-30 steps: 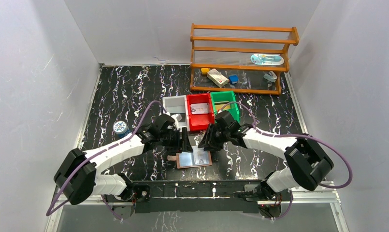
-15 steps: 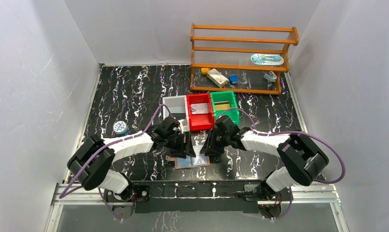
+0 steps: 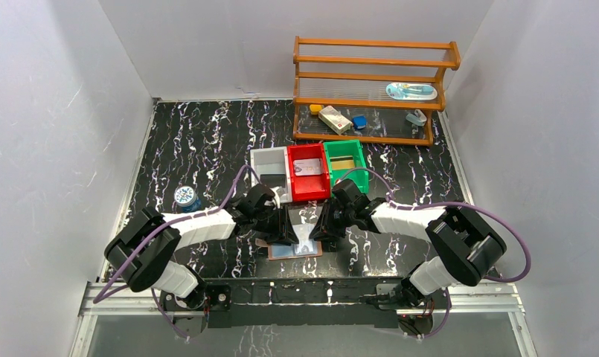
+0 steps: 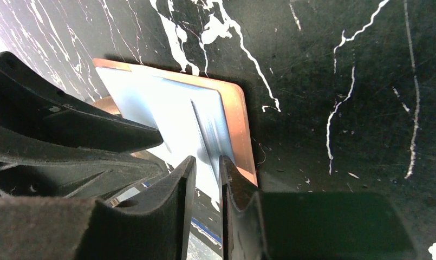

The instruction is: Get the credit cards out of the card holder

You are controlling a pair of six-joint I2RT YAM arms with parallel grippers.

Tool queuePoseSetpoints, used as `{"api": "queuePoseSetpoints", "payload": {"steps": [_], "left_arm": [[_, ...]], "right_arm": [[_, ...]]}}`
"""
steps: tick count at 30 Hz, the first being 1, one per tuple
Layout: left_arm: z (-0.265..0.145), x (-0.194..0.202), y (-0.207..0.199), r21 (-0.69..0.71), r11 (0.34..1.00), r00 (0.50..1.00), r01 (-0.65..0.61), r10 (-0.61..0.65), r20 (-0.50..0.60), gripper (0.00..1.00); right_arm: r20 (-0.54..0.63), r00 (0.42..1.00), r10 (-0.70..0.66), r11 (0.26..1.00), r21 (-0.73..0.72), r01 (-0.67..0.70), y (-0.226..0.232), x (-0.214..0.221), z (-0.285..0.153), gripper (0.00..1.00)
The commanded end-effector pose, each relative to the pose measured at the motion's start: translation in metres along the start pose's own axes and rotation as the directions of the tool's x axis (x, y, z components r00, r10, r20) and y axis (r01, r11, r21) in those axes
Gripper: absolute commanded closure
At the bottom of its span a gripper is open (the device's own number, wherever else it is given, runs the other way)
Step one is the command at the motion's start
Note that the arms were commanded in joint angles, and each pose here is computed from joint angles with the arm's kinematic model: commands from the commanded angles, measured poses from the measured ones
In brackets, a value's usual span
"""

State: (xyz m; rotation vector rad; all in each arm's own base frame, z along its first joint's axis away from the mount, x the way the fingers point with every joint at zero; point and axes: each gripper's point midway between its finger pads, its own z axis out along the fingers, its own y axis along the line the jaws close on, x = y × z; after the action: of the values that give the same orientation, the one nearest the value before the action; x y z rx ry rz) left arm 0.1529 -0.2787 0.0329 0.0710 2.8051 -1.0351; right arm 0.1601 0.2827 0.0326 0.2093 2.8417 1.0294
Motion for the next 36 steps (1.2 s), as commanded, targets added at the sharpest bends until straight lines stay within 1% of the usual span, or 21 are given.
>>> {"api": "queuePoseSetpoints", "payload": {"steps": [1, 4, 7, 13, 16, 21, 26, 29, 32, 34, 36], "left_arm": [[0.001, -0.003, -0.012, 0.074, 0.995, 0.997, 0.062, -0.065, 0.035, 0.68], [0.004, -0.001, -0.014, 0.122, 0.986, 0.992, 0.111, -0.116, 0.04, 0.7], [0.008, 0.002, -0.019, 0.184, 0.974, 0.99, 0.132, -0.14, 0.03, 0.71], [0.009, 0.001, -0.033, 0.279, 0.949, 0.987, 0.147, -0.159, 0.019, 0.79], [0.008, -0.001, -0.036, 0.292, 0.945, 0.987, 0.144, -0.157, 0.023, 0.86], [0.004, -0.005, -0.042, 0.303, 0.946, 0.99, 0.115, -0.133, 0.041, 0.95], [-0.003, -0.013, -0.049, 0.301, 0.952, 0.993, 0.061, -0.09, 0.082, 0.99], [-0.009, -0.016, -0.05, 0.279, 0.96, 0.992, 0.028, -0.06, 0.109, 1.0], [-0.013, -0.016, -0.041, 0.22, 0.975, 0.992, 0.011, -0.039, 0.124, 0.97], [-0.015, -0.013, -0.032, 0.162, 0.987, 0.993, 0.009, -0.028, 0.118, 0.92], [-0.015, -0.011, -0.017, 0.076, 0.997, 0.994, 0.002, -0.01, 0.109, 0.84]], "right_arm": [[-0.011, 1.0, 0.003, 1.0, -0.006, -0.004, -0.002, 0.004, 0.003, 0.7], [-0.018, 1.0, 0.003, 1.0, -0.006, -0.003, -0.003, 0.005, 0.003, 0.71], [-0.025, 1.0, 0.0, 1.0, -0.011, -0.001, -0.003, 0.006, 0.004, 0.73], [-0.043, 0.999, -0.002, 1.0, -0.016, 0.001, -0.003, 0.01, 0.008, 0.76], [-0.043, 0.999, -0.003, 1.0, -0.019, 0.002, -0.002, 0.01, 0.007, 0.78], [-0.021, 1.0, -0.015, 0.999, -0.042, 0.014, 0.007, 0.006, 0.002, 0.77], [-0.01, 1.0, -0.02, 0.998, -0.054, 0.019, 0.011, 0.004, -0.003, 0.75], [-0.003, 1.0, -0.026, 0.998, -0.062, 0.026, 0.014, 0.004, -0.007, 0.72], [0.012, 0.999, -0.034, 0.997, -0.068, 0.035, 0.017, 0.003, -0.011, 0.68], [0.022, 0.999, -0.038, 0.996, -0.074, 0.04, 0.019, 0.001, -0.014, 0.64], [0.027, 0.999, -0.04, 0.997, -0.065, 0.042, 0.019, 0.0, -0.015, 0.6]]}}
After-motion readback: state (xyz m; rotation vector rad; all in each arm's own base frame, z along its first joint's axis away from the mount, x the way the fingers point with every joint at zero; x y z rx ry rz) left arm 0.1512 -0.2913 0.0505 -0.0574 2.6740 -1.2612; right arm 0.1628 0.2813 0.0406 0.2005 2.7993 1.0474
